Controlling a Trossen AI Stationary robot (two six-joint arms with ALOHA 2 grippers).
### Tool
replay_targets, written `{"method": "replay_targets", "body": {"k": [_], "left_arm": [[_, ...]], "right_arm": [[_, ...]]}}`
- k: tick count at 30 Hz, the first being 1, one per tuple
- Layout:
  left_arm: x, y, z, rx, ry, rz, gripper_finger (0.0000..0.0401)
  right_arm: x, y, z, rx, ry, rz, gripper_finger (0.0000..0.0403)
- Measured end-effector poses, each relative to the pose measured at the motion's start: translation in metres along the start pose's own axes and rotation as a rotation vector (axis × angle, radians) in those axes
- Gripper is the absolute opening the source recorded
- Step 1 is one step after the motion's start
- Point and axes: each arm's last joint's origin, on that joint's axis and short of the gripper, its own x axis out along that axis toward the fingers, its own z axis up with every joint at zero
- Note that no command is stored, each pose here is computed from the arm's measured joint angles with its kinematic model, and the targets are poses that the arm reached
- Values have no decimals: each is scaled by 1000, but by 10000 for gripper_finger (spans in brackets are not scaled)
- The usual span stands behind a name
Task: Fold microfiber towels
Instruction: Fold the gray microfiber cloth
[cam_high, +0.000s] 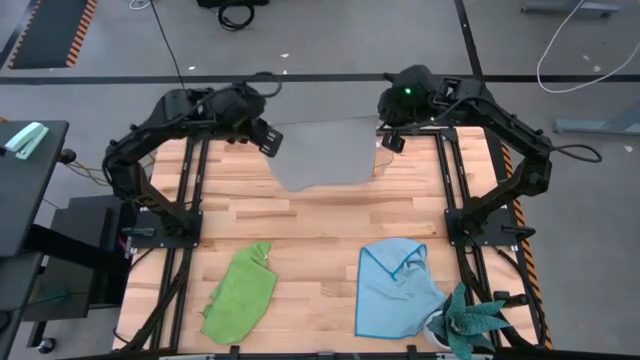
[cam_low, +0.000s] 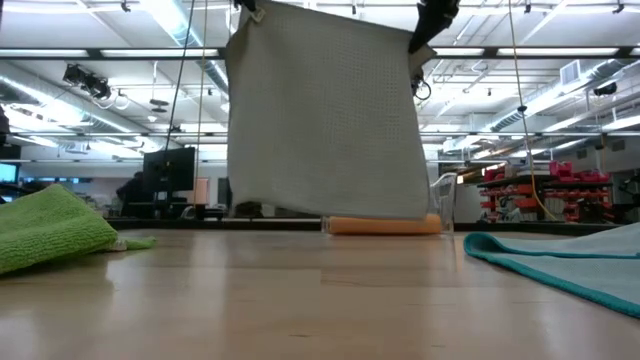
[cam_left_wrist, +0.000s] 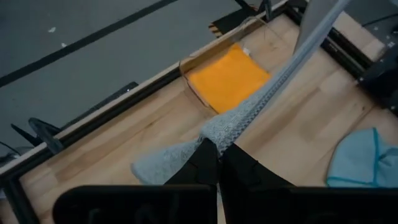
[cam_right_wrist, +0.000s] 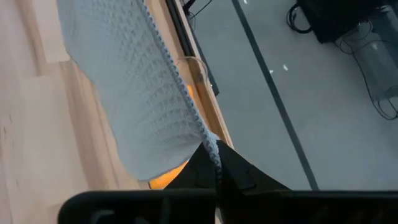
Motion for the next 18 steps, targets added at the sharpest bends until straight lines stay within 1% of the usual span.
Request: {"method": "replay_targets", "body": {"k": [4,7,8,11,13,18], "left_arm": [[-4,2,2,-20,-2,-5,6],[-2,4,-4,-23,66,10,6],[2,0,-7,-16,90,19,6],[16,-8,-18,13,168,43,6],[25,-13,-25,24,220,34,6],[43,-23,-47,44,335,77,6]], "right_arm": [[0,1,-1,18,8,14,0],[2,5,-4,55,33,92,0],[4,8,-5,64,43,107,0],[12,20,-10,68,100,142,0],[17,30,-13,66,131,173,0],[32,60,-23,24,218,264,0]]}}
